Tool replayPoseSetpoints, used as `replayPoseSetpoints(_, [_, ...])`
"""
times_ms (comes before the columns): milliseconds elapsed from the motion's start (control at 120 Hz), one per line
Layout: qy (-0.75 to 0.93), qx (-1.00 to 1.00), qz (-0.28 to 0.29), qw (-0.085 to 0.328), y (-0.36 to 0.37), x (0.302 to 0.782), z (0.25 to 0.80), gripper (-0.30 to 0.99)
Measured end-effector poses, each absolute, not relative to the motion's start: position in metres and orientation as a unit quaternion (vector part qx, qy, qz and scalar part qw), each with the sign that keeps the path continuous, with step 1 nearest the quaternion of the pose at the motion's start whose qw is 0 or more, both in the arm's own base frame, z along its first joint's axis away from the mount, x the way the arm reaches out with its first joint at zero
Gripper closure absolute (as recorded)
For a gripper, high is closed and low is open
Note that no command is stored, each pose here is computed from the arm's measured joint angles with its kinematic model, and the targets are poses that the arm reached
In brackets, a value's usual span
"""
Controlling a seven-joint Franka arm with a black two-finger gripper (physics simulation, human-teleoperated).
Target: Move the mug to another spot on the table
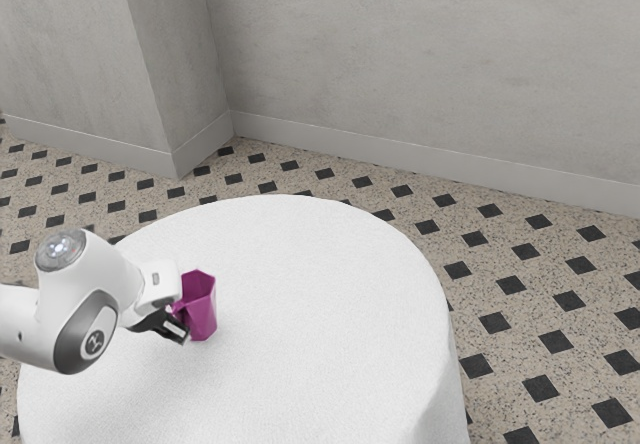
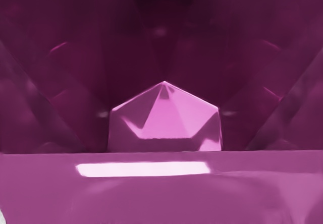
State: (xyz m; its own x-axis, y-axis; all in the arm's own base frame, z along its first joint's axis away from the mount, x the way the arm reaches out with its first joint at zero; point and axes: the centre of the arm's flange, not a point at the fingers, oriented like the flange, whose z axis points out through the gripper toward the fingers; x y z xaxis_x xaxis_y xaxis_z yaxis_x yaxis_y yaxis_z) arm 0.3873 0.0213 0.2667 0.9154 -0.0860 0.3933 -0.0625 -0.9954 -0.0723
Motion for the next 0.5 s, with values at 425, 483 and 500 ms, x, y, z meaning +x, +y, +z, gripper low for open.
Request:
replayPoseSetpoints(425, [0.064, -0.979, -0.191, 0.024, 0.003, 0.387, 0.260, 0.16])
replayPoseSetpoints(483, [0.063, -0.979, -0.194, 0.025, 0.003, 0.387, 0.263, 0.12])
replayPoseSetpoints(500, [0.063, -0.978, -0.196, 0.026, 0.003, 0.387, 0.265, 0.11])
